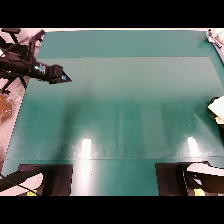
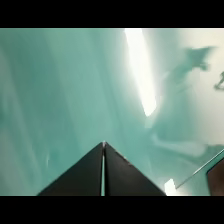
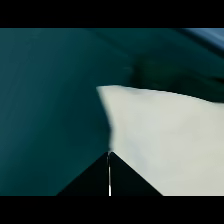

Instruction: Fold the shirts.

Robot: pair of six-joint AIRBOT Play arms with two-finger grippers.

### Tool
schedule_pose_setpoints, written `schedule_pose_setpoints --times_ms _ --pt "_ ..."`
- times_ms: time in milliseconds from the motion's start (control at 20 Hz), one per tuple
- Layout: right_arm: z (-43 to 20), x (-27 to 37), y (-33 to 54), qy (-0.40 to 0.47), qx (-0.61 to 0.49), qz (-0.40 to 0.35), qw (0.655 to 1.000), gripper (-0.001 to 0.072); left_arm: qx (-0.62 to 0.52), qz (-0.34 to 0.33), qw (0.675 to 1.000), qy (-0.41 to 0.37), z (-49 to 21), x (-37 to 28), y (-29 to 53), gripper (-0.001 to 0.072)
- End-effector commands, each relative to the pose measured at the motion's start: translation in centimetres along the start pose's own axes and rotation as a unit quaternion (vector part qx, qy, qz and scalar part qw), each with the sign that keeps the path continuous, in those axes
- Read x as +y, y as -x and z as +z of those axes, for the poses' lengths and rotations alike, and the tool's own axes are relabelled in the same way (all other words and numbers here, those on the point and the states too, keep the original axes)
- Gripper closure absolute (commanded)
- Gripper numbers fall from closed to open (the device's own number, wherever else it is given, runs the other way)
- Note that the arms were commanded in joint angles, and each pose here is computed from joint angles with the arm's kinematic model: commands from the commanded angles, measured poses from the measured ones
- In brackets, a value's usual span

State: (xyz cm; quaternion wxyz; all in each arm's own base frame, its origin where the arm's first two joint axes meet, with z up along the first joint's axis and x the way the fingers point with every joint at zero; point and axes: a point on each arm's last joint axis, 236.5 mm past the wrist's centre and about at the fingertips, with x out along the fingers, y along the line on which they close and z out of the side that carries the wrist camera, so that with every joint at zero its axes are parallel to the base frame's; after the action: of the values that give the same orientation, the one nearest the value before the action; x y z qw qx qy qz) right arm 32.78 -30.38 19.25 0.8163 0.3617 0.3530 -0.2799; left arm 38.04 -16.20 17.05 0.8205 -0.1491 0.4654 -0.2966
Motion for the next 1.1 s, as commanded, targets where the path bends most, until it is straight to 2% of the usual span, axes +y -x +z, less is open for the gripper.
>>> schedule_pose_setpoints --times_ms 0,200,350,400,450,700,1050 --pt "-7.3 17.6 1.7 0.234 0.088 0.221 0.943 0.069 -0.059 -0.034 0.996 -0.058 1.9 -3.4 2.4 0.0683" --pt "-22.9 29.9 6.7 0.457 0.194 0.357 0.791 0.069 -0.072 -0.036 0.991 -0.107 1.2 -5.5 4.8 0.0684" --pt "-33.9 33.1 11.1 0.549 0.26 0.401 0.685 0.0691 -0.07 -0.038 0.986 -0.144 0.3 -6.5 5.9 0.0683" --pt "-36.6 33.7 12.1 0.559 0.271 0.414 0.665 0.0691 -0.069 -0.039 0.985 -0.152 0.1 -6.7 6.1 0.0683" --pt "-38.9 34.6 12.7 0.561 0.266 0.427 0.657 0.0692 -0.064 -0.045 0.985 -0.154 -0.2 -6.9 6.1 0.0683" --pt "-44.4 32.6 10.4 0.534 0.262 0.411 0.691 0.0692 -0.062 -0.065 0.984 -0.151 -0.4 -7.9 6.2 0.0683" --pt "-42.1 32.1 10.4 0.475 0.237 0.435 0.727 0.0689 -0.062 -0.09 0.983 -0.146 -0.6 -9.0 6.4 0.0683"
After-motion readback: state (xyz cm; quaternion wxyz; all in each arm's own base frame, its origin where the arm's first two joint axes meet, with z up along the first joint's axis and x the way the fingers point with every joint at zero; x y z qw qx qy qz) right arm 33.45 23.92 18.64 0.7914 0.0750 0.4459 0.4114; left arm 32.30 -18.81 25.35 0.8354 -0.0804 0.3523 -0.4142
